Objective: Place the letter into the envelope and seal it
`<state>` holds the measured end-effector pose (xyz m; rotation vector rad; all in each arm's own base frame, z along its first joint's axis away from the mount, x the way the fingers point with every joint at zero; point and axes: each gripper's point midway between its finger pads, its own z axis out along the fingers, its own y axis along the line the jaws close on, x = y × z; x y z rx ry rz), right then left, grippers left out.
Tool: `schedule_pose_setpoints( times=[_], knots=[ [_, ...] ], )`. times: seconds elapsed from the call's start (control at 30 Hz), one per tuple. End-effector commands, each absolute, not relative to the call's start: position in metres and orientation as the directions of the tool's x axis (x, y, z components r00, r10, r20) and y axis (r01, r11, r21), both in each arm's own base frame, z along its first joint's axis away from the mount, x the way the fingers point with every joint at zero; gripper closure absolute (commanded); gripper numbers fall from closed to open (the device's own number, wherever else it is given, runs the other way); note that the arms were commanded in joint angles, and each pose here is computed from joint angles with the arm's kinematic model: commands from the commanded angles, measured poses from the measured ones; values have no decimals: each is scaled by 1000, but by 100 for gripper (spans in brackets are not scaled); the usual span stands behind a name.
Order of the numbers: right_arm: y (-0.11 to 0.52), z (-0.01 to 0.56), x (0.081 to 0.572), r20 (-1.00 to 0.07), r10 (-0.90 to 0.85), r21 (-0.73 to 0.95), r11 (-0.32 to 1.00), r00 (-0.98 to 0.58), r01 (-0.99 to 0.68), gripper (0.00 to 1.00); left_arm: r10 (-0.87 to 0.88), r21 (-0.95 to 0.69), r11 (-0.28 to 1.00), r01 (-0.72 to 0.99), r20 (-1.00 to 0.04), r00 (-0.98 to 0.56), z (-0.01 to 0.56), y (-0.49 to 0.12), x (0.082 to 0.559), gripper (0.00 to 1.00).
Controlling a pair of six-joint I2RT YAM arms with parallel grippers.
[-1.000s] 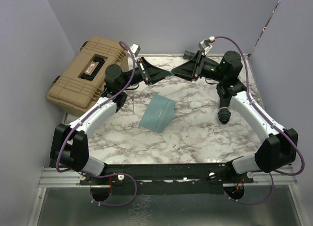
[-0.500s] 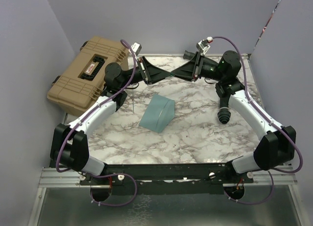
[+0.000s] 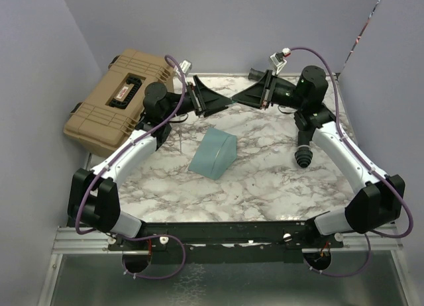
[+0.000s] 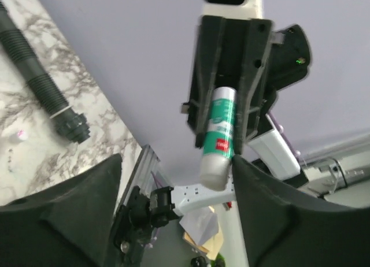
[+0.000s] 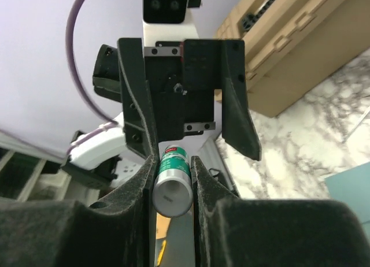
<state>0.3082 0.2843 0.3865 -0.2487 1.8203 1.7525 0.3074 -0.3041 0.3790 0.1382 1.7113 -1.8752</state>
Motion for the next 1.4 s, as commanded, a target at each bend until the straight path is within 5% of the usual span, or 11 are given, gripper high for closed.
schedule_pose_setpoints(
  times=[0.0, 0.13, 0.27, 0.4, 0.6, 0.73, 1.37],
  knots=[
    [268, 376, 328, -672, 313, 738, 354, -671, -575, 100, -371, -830, 253, 498, -558, -742, 340, -285, 317, 14],
    [244, 329, 350, -749, 263, 623, 591, -608, -512, 99, -334, -757, 481, 441, -624, -706, 290, -260, 320, 5],
    [233, 279, 359, -800, 182, 499, 731, -572, -466, 100, -320, -674, 632, 383, -677, -663, 249, -233, 320, 12],
    [252, 226, 350, -832, 28, 348, 804, -554, -483, 99, -350, -604, 741, 293, -721, -598, 214, -204, 323, 34],
    [292, 166, 325, -838, -135, 219, 804, -528, -553, 99, -412, -697, 704, 137, -558, -720, 145, -213, 313, 84],
    [308, 128, 318, -834, -256, 110, 790, -488, -604, 99, -384, -722, 685, 102, -476, -791, 107, -225, 305, 98],
    [341, 86, 334, -820, -324, 96, 735, -472, -671, 99, -166, -615, 784, 86, -341, -925, 14, -236, 268, 100]
  ],
)
